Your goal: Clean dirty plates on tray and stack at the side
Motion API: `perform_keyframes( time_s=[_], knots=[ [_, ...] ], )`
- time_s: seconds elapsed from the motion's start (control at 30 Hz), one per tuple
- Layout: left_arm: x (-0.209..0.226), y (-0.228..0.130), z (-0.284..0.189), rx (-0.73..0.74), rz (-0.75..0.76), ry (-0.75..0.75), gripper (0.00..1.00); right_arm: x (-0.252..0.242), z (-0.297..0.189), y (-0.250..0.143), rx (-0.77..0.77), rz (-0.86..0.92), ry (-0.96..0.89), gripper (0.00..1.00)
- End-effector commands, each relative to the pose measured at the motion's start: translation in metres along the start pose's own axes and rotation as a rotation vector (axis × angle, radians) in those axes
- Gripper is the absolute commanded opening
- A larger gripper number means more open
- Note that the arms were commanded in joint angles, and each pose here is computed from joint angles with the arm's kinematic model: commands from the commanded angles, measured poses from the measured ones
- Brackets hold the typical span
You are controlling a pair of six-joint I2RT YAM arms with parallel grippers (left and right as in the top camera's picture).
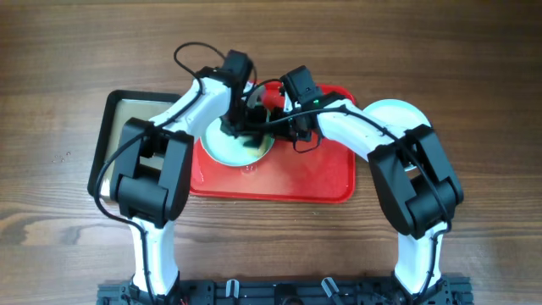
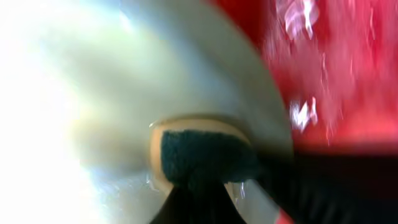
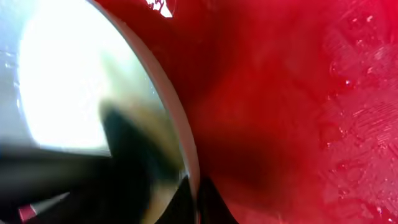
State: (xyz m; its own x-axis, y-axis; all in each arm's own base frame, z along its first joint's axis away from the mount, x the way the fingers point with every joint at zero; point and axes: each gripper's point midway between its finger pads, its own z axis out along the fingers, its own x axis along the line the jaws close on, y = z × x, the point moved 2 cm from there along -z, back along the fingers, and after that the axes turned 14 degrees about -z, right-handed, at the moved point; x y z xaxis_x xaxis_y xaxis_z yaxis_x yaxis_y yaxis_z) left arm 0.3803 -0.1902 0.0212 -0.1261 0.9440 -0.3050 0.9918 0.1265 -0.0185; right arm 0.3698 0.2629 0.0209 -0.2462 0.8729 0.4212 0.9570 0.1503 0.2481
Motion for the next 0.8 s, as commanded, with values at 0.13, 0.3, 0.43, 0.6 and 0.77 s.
perform_keyframes(
  time_s=[0.13,0.3,0.43,0.6,0.77],
  knots=[
    [0.079,0.068,-0.025,-0.534,-0.409,0.486,0.04,0.001,0.008,-0.014,0.052,0.003,-0.002,0.04],
    [0.056,0.073,-0.088,-0.582,-0.419,0.432,0.04,0.001,0.008,-0.014,0.051,0.003,-0.005,0.04],
    [0.04,0.069,-0.153,-0.588,-0.459,0.282,0.04,0.009,0.008,-0.016,0.064,-0.036,0.048,0.04],
    [0.07,0.06,-0.163,-0.514,-0.531,0.292,0.04,0.026,-0.022,-0.007,0.016,-0.129,0.083,0.04],
    [0.079,0.058,-0.164,-0.5,-0.55,0.307,0.04,-0.01,-0.083,-0.01,-0.039,-0.147,-0.276,0.04]
  ],
)
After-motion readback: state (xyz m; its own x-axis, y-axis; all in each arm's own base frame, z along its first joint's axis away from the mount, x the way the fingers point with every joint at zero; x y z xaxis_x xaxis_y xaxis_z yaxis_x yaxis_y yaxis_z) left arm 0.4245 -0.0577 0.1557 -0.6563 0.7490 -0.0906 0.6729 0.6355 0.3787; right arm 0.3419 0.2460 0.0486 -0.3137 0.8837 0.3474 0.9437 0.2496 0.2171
